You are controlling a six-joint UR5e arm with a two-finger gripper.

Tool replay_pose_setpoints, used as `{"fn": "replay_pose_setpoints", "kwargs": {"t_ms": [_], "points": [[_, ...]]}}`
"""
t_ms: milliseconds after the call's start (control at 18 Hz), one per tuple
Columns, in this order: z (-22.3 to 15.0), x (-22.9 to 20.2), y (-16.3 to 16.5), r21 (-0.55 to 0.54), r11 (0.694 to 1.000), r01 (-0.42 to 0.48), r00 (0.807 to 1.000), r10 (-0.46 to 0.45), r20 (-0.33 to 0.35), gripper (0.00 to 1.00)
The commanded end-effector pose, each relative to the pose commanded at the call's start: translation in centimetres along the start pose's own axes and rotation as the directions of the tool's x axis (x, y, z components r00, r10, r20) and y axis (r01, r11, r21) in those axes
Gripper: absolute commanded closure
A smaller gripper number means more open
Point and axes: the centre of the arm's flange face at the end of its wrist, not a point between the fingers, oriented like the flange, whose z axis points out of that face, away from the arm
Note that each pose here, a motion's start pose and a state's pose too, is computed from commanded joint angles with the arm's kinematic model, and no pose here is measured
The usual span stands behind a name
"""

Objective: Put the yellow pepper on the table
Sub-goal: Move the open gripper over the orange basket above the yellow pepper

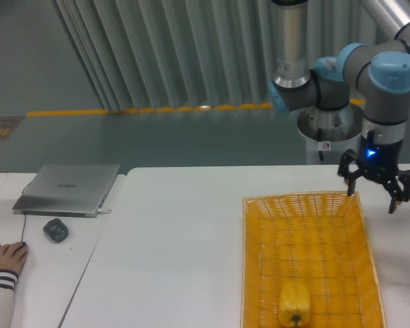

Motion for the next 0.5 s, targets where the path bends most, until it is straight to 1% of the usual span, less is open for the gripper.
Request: {"fn": "replay_pose_setpoints", "kwargs": {"t_ms": [111, 389, 500], "points": [[1.1, 0.8, -1.2, 0.009, 1.0, 0.012, 1.0, -0.011, -0.002, 0.0], [3.0, 2.5, -4.6, 0.033, 0.995, 0.091, 0.996, -0.091, -0.004, 0.0], [3.9, 3.5, -5.7, 0.028, 0.996, 0.084, 0.996, -0.084, -0.012, 0.0]]}}
